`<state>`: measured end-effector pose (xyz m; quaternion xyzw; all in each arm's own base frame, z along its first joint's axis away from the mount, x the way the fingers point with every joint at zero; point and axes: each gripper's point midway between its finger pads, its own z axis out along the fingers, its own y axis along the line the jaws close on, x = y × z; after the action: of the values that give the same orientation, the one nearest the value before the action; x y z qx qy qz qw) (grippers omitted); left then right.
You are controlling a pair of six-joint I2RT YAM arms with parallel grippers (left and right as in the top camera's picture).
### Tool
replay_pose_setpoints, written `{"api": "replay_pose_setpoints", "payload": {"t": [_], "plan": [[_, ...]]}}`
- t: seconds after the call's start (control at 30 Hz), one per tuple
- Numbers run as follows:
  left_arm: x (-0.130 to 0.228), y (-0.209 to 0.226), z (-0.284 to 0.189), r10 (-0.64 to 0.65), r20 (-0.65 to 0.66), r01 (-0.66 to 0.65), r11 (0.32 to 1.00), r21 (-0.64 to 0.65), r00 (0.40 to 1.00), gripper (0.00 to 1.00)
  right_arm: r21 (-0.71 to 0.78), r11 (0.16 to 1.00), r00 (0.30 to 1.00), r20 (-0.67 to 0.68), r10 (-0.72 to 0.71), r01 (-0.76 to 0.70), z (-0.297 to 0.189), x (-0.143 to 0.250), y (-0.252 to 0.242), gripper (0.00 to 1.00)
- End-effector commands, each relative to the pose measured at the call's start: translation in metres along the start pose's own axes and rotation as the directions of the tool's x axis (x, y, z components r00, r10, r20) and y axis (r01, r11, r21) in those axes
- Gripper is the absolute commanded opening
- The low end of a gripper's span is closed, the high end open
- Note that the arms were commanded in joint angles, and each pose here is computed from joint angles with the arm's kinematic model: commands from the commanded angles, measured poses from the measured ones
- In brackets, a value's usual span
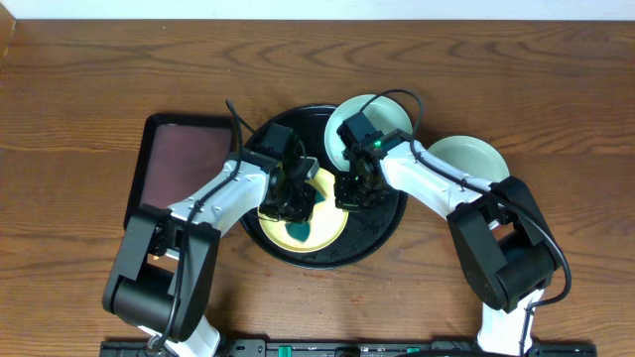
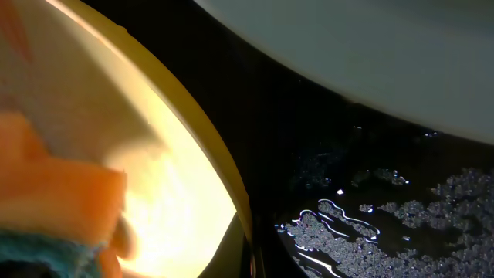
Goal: Clean dirty plates on tray and stack at the side
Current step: 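Continue scrubbing the yellow plate face with the left gripper's sponge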
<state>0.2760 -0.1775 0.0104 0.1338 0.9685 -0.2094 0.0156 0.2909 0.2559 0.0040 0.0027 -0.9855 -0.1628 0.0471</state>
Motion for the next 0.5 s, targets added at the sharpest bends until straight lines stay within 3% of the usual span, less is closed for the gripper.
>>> {"api": "replay_pose_setpoints", "payload": {"t": [0.0, 0.27, 0.47], "plan": [[-0.007, 0.014, 0.000, -0.010, 0.025, 0.011, 1.000, -0.019, 1.000, 0.08, 0.018, 1.000, 1.000, 0.004, -0.003, 0.003, 0.004, -0.004, -0.002, 0.01], [-0.050, 0.070, -0.017, 0.016, 0.213, 0.045, 0.959, -0.281, 0.977, 0.08, 0.011, 1.000, 1.000, 0.001, -0.003, 0.003, 0.004, -0.004, -0.001, 0.01], [-0.040, 0.074, -0.016, -0.032, 0.188, 0.088, 0.950, -0.299, 0.982, 0.08, 0.011, 1.000, 1.000, 0.001, -0.004, 0.004, 0.003, -0.004, -0.002, 0.01]]}}
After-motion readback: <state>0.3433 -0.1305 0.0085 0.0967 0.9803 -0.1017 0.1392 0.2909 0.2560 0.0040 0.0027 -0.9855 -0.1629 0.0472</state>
